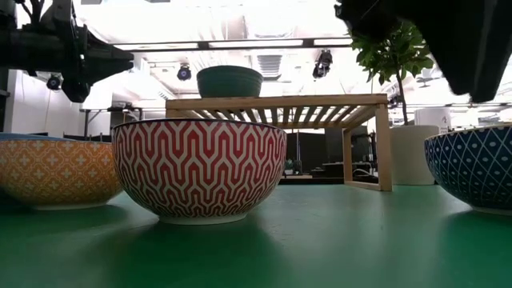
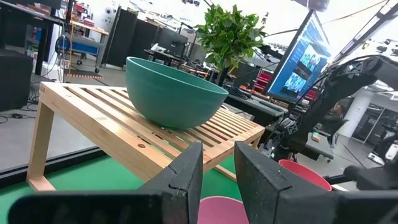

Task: Place and stack bowls onto a shelf
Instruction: Put the yellow patterned bowl on the shelf, then stack the light blue bowl on top of the green bowl on the shelf

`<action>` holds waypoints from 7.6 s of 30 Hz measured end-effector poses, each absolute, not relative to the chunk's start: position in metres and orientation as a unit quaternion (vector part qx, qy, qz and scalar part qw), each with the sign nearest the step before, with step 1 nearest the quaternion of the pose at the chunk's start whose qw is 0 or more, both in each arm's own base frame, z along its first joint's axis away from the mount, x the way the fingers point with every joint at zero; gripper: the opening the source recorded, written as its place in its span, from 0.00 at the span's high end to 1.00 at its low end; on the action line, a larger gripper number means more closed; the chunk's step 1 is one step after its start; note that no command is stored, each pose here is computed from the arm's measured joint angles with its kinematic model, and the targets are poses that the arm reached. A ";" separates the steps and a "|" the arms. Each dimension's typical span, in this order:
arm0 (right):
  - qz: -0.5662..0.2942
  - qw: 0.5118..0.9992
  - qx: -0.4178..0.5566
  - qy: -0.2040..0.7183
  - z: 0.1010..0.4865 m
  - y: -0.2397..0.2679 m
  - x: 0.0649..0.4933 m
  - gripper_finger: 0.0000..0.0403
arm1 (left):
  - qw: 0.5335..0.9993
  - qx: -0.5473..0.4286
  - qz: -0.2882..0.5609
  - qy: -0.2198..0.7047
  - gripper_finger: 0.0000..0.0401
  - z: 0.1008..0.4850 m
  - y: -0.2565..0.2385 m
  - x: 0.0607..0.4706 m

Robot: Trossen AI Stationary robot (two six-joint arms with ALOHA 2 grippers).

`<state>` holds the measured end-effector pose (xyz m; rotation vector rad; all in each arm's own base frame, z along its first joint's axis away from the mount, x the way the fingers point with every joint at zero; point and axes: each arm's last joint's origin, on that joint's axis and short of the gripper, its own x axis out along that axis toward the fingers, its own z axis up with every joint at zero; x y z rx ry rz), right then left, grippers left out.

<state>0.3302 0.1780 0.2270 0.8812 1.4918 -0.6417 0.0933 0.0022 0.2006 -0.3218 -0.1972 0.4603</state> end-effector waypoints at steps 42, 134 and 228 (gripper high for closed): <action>-0.197 0.741 0.283 0.576 0.251 0.181 0.348 0.98 | 0.955 -0.163 0.225 -0.107 0.81 0.203 0.002 0.093; -0.182 0.824 -0.068 0.533 0.348 -0.013 0.338 0.97 | 0.950 -0.182 0.221 -0.123 0.81 0.205 0.002 0.093; 0.040 0.987 -0.055 0.144 0.218 0.032 0.145 0.84 | 0.756 -0.194 0.236 0.579 0.85 0.305 -0.136 0.289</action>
